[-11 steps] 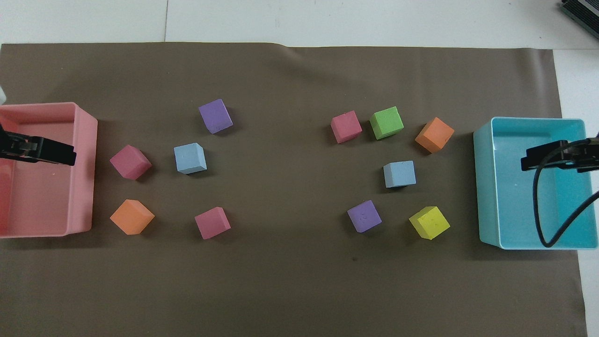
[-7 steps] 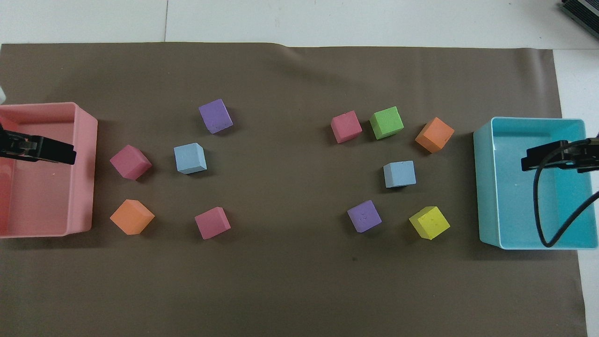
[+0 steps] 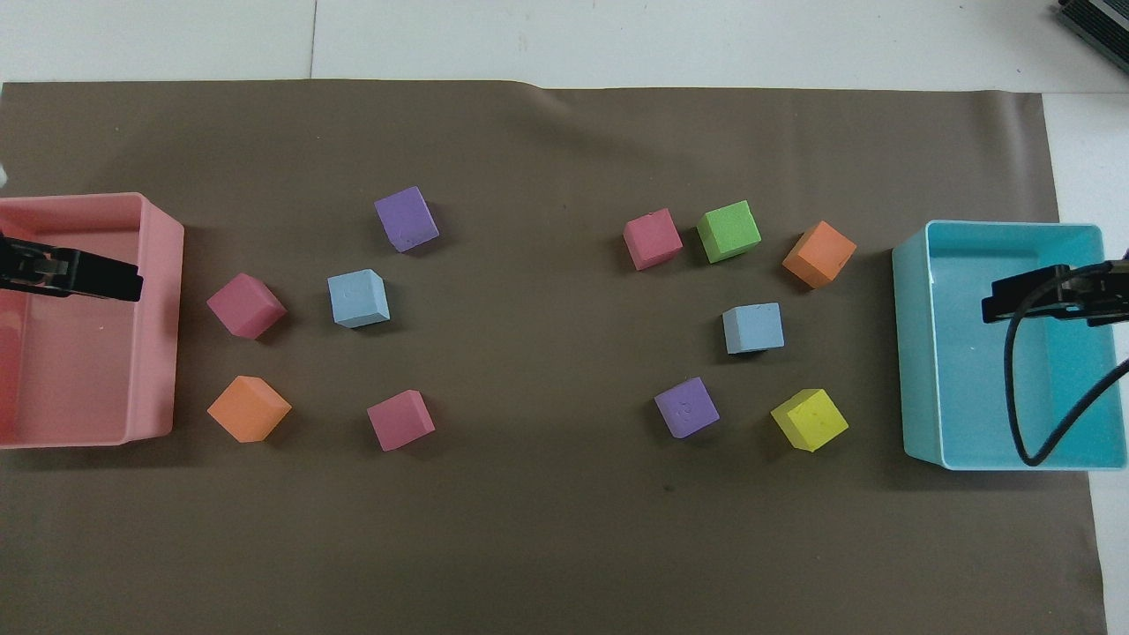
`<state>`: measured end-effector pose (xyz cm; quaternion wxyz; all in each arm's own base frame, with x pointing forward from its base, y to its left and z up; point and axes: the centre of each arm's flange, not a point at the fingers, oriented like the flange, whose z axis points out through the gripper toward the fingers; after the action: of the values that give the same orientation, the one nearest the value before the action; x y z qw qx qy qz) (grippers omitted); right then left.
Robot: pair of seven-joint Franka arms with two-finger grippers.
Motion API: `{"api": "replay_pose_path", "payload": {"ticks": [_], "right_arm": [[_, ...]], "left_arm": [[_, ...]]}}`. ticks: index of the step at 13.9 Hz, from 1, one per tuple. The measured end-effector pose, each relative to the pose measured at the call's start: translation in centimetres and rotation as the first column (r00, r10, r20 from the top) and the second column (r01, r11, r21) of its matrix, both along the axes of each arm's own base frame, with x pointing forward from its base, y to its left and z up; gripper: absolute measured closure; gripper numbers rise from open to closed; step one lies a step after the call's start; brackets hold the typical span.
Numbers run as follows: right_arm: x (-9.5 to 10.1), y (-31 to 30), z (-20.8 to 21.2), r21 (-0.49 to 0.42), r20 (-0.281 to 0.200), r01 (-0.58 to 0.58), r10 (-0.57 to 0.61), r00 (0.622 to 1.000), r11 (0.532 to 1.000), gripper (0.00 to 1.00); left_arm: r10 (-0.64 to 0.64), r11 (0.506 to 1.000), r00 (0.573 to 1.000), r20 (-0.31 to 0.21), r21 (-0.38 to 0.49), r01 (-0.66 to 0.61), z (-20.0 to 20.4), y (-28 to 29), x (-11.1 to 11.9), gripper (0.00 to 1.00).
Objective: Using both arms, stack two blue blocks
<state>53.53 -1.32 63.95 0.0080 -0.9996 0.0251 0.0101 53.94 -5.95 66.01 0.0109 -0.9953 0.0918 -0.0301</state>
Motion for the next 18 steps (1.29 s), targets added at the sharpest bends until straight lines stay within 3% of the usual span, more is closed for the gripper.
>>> {"api": "replay_pose_path", "payload": {"ticks": [18], "right_arm": [[0.0,0.0,0.0,0.0,0.0,-0.001,0.001,1.0,1.0,0.0]], "left_arm": [[0.022,1.0,1.0,0.01,-0.001,-0.022,0.1,1.2,0.2,0.0]]}}
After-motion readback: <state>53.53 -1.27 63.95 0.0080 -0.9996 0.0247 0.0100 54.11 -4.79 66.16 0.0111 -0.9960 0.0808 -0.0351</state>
